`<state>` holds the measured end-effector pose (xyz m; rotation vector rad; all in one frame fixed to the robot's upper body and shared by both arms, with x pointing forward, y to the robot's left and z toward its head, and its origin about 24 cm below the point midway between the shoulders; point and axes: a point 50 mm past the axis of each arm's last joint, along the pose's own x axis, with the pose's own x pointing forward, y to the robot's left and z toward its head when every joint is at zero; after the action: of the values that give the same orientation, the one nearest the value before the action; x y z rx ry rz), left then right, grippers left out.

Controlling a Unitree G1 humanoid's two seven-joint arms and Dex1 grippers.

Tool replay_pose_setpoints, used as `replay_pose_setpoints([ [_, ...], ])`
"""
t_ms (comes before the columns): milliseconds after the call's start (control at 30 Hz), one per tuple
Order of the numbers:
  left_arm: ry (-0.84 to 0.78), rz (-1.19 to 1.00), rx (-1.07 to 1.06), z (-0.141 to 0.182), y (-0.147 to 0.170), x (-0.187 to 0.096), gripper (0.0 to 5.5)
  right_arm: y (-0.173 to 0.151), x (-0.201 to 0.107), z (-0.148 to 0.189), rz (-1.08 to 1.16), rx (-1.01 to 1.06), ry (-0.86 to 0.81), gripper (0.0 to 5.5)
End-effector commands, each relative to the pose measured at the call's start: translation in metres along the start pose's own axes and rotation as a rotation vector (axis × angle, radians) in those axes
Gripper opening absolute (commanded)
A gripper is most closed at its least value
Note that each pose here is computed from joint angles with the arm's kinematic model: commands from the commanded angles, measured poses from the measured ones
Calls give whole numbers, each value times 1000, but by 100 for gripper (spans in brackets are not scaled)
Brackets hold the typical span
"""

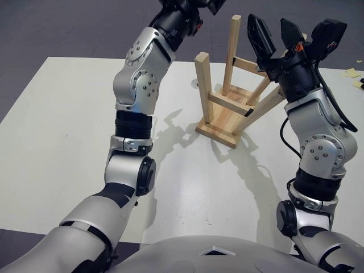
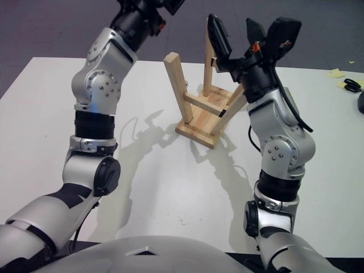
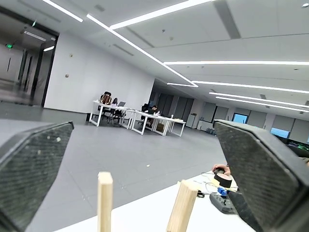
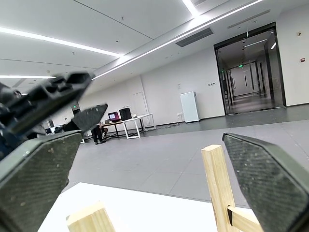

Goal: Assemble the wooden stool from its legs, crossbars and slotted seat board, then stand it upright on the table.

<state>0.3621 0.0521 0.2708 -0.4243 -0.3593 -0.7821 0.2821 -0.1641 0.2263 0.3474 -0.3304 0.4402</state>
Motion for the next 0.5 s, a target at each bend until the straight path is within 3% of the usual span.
replay_pose_setpoints([
  [33, 76, -29, -64, -21, 4, 1, 538, 2, 2, 3, 12, 6, -11, 540],
  [267, 292, -38, -419, -81, 16, -22, 538, -1, 1, 6, 8, -15, -9, 540],
  [500, 223, -112, -389, -56, 2, -10, 538, -5, 2, 8, -1, -16, -16, 540],
])
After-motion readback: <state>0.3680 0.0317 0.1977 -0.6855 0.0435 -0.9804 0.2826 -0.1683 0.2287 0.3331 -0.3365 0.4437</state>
